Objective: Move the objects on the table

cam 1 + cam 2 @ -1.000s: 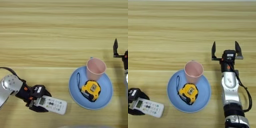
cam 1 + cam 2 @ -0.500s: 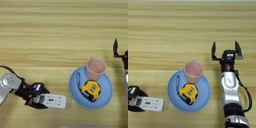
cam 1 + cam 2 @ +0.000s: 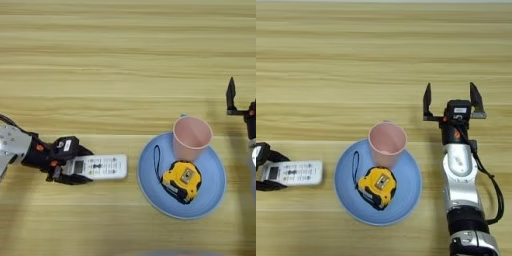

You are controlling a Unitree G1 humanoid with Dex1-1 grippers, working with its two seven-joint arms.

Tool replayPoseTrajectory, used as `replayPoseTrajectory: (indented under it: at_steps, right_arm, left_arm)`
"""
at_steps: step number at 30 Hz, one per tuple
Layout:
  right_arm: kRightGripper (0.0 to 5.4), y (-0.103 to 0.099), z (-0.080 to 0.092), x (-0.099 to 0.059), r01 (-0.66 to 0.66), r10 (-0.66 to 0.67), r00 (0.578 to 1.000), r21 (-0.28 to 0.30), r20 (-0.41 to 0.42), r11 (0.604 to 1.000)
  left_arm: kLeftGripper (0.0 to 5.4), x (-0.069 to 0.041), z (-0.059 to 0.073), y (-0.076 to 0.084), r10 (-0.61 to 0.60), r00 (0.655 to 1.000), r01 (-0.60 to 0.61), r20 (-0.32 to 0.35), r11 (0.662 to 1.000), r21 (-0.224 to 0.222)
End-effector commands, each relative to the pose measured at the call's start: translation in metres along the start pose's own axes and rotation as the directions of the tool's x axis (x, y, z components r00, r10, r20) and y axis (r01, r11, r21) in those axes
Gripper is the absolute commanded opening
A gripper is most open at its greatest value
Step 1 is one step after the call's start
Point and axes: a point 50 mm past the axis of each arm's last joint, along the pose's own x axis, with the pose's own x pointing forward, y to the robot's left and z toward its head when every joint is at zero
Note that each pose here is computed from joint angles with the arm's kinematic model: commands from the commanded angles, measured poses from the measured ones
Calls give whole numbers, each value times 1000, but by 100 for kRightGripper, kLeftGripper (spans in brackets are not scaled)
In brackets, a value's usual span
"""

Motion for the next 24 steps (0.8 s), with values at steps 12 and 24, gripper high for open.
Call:
replayPoseTrajectory:
  at_steps: [12,24]
  right_arm:
    - [540,0,1,0,10,-10,1000,5,3,1000]
    - [540,-1,2,-1,11,-11,1000,4,5,1000]
  left_arm:
    - [286,36,-2,43,248,969,-248,1,969,-10]
    - [286,64,-9,48,280,957,-282,-77,959,-20]
